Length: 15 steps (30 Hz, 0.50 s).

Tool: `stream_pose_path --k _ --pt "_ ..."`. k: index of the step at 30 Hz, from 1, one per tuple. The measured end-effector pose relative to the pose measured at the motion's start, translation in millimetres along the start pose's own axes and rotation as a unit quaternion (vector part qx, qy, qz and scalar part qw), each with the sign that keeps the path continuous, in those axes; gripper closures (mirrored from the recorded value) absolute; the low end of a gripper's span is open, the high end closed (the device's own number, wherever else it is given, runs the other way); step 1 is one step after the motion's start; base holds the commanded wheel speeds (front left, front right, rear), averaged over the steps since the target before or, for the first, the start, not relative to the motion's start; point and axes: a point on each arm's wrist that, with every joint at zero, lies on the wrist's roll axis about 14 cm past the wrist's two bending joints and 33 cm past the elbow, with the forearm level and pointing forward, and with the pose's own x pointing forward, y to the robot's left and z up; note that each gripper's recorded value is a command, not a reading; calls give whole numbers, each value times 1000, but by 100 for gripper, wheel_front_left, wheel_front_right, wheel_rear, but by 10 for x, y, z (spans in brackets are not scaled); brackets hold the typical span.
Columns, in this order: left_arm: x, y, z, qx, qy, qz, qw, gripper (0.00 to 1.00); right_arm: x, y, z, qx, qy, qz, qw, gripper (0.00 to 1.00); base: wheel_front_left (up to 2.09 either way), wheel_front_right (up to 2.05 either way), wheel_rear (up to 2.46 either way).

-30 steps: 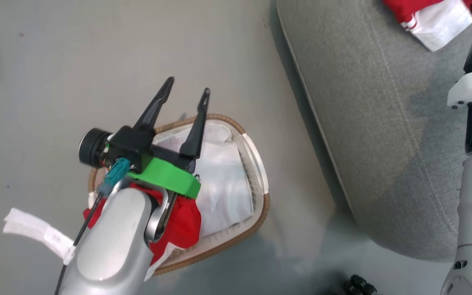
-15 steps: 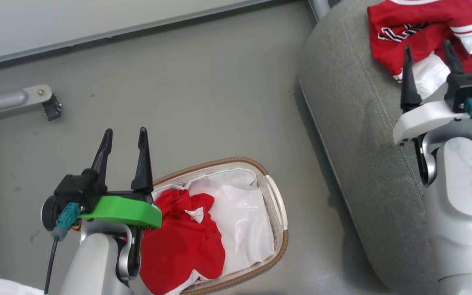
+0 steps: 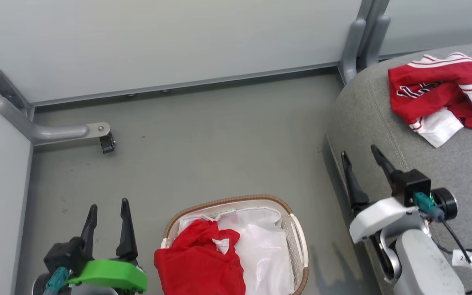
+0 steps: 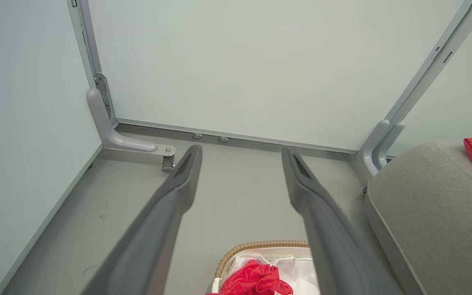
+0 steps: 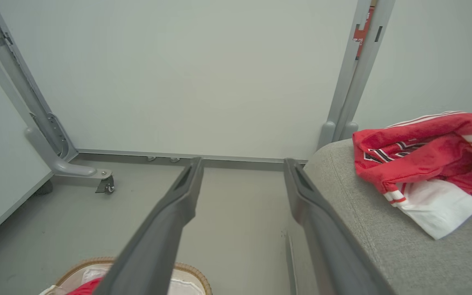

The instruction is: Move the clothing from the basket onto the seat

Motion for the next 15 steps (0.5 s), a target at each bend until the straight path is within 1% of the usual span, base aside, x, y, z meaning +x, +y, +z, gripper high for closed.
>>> stream_pose_path --k 5,10,15 --pt "-267 156 47 -2 -9 24 1000 0 -237 214 -11 14 2 21 1000 0 0 0 0" --pt "-417 198 79 -4 -17 31 999 0 -405 233 -26 13 5 19 1000 0 0 0 0" --pt "-457 187 141 -5 -28 29 999 0 -481 233 10 12 0 17 1000 0 0 0 0"
